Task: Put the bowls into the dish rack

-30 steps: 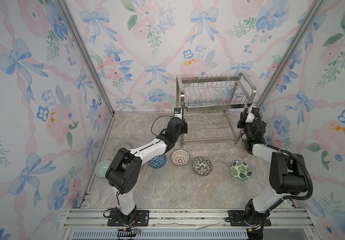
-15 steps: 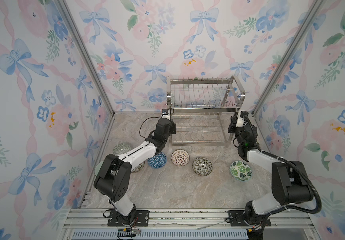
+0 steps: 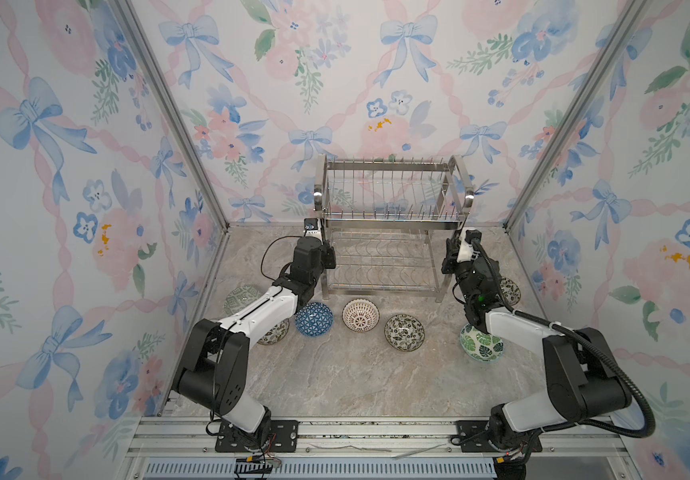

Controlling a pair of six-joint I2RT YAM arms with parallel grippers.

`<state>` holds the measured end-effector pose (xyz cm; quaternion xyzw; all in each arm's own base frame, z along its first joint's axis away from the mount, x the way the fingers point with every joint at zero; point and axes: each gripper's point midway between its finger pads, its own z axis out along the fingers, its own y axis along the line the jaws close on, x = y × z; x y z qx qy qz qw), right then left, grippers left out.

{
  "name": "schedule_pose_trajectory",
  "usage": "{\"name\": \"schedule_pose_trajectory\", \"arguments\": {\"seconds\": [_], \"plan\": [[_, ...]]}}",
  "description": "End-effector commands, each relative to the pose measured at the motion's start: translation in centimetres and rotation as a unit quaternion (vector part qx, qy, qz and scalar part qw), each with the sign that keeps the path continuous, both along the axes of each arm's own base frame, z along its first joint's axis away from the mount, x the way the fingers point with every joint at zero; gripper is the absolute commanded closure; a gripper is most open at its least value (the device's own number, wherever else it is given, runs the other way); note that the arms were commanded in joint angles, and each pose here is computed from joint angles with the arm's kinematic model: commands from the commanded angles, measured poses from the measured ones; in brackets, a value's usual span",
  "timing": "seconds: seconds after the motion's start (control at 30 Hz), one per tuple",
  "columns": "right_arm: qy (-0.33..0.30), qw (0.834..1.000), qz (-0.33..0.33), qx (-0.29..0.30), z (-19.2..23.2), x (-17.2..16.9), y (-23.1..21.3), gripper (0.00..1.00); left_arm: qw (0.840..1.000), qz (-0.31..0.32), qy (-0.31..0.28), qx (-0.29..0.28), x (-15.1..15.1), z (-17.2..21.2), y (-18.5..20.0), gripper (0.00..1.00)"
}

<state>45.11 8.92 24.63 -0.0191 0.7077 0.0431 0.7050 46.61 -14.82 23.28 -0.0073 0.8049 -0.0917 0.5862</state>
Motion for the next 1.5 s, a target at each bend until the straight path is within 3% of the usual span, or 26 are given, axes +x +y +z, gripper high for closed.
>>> {"name": "schedule_pose_trajectory", "arguments": {"seconds": [0.0, 0.47, 0.77, 1.47], "plan": [[-0.033, 0.999, -0.003, 0.043, 2.0, -0.9, 0.7, 1.00, 0.997, 0.041, -0.027, -0.052, 0.1, 3.2, 2.6, 0.73], [-0.007, 0.999, 0.043, 0.016, 1.0, -0.6, 7.4, 1.00, 0.994, 0.084, 0.008, -0.076, 0.6, 2.5, 6.9, 0.72], [0.016, 0.997, 0.076, 0.005, -0.7, 0.0, 10.4, 1.00, 0.992, 0.107, 0.028, -0.062, 1.1, 1.9, 8.5, 0.71], [0.029, 0.996, 0.082, -0.023, -0.6, 1.1, 11.3, 1.00, 0.989, 0.089, 0.059, -0.102, 1.0, 0.3, 8.2, 0.67]]}}
